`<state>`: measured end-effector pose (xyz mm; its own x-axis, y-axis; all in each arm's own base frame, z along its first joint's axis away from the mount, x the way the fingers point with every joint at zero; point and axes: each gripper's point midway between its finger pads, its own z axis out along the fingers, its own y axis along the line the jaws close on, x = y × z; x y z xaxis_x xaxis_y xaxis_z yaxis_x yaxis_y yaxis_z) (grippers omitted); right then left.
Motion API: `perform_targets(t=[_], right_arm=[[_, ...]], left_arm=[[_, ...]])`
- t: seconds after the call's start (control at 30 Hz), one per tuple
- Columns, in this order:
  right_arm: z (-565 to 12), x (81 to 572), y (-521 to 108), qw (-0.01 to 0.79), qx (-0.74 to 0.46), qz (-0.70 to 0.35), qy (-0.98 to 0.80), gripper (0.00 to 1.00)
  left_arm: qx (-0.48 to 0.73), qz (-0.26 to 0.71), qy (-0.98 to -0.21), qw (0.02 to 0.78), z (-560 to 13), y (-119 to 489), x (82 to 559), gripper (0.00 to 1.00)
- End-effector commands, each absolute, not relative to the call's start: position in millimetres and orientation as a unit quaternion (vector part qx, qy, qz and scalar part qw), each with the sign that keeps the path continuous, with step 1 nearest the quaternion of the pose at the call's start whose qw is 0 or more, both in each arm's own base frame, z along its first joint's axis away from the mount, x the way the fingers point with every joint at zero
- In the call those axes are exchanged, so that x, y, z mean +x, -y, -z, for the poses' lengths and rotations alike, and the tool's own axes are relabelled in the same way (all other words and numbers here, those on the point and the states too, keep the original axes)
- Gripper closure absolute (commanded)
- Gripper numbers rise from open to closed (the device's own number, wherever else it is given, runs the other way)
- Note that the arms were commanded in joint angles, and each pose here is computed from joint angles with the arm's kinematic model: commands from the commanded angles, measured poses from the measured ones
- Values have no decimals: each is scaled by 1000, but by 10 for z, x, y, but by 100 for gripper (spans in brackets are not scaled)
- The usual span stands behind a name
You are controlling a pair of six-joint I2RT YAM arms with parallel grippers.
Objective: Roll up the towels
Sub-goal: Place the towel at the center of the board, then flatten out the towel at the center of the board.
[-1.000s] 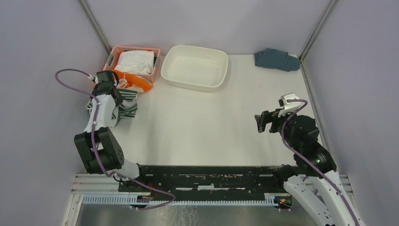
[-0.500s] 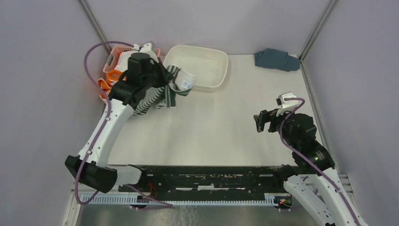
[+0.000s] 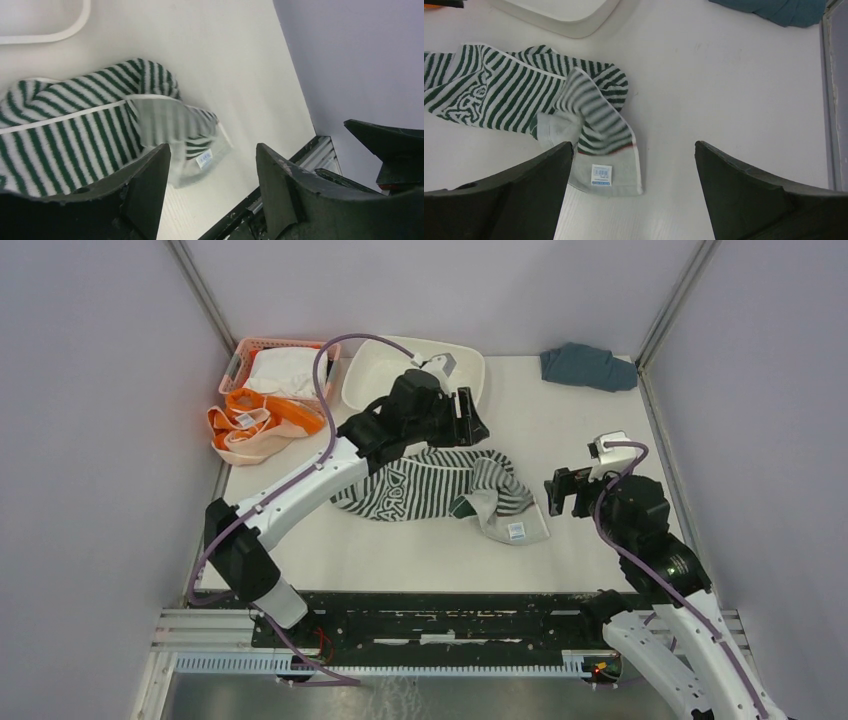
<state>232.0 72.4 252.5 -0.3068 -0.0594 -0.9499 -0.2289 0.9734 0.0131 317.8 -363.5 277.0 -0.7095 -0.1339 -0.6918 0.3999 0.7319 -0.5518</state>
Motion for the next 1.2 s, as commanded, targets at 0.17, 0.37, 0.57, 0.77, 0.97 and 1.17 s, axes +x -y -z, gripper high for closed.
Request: perform_targets(t=[0.17, 0.37, 0.57, 0.77, 0.97, 1.17], right_arm=[[-2473, 2434, -798, 545, -70, -78, -832, 0], [-2260, 2501, -879, 503, -63, -83, -858, 0], [-2067, 2526, -994, 467, -67, -99, -876, 0], [-1964, 2529, -1085, 447, -86, -113, -883, 0], [-1914, 2525, -1179, 438, -109, -129, -883, 0], [-1929, 2531, -1261, 433, -135, -143, -880, 0]], left_arm=[[16, 238, -884, 402, -2350, 2466, 3426, 25], [-56, 199, -907, 367, -1831, 1564, 3675, 24], [-100, 166, -922, 335, -1421, 1098, 3923, 24], [-126, 195, -934, 273, -984, 979, 4174, 29], [-84, 204, -946, 237, -672, 911, 4439, 30], [-51, 255, -943, 209, -521, 878, 4466, 30]])
